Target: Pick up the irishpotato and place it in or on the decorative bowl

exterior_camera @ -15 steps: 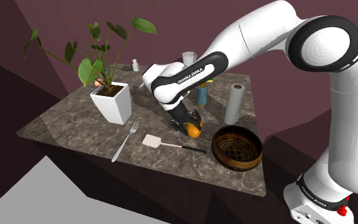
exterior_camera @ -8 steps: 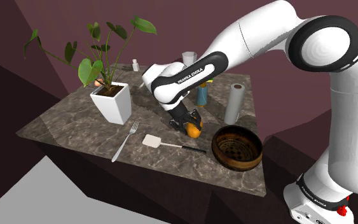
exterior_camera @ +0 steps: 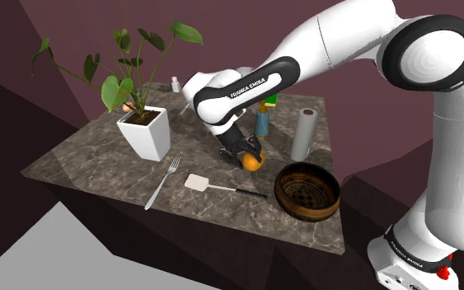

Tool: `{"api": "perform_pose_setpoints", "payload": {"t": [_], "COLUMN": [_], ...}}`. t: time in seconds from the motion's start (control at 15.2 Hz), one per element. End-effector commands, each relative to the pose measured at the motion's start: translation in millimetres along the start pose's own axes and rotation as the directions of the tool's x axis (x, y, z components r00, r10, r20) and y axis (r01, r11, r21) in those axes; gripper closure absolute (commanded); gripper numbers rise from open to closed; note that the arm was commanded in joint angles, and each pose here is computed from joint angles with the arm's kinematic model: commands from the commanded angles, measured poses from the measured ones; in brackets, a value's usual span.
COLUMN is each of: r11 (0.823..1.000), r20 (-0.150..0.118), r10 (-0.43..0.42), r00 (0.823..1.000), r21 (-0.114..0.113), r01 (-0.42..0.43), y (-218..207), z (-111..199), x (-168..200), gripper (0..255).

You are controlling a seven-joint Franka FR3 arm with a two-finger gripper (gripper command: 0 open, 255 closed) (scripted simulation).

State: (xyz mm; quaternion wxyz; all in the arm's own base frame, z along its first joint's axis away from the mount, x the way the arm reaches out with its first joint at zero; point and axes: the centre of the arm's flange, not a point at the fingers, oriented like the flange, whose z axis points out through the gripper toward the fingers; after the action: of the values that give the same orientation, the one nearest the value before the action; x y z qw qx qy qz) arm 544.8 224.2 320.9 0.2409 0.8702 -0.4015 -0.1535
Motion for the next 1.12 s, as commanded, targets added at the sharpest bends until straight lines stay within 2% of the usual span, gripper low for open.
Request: {"api": "perform_pose_setpoints", "payload": {"t": [0.0, 1.06], "r11": [1.000, 1.000], "r20": [0.000, 0.000], "r10": [0.000, 0.000], "r00": [1.000, 1.000], "r21": [0.000, 0.000], "r01": [0.000, 0.000], "y": [6.0, 51.9], "z": [-8.9, -79.6], "x": [-1.5, -7.7], "gripper": [255, 255]}}
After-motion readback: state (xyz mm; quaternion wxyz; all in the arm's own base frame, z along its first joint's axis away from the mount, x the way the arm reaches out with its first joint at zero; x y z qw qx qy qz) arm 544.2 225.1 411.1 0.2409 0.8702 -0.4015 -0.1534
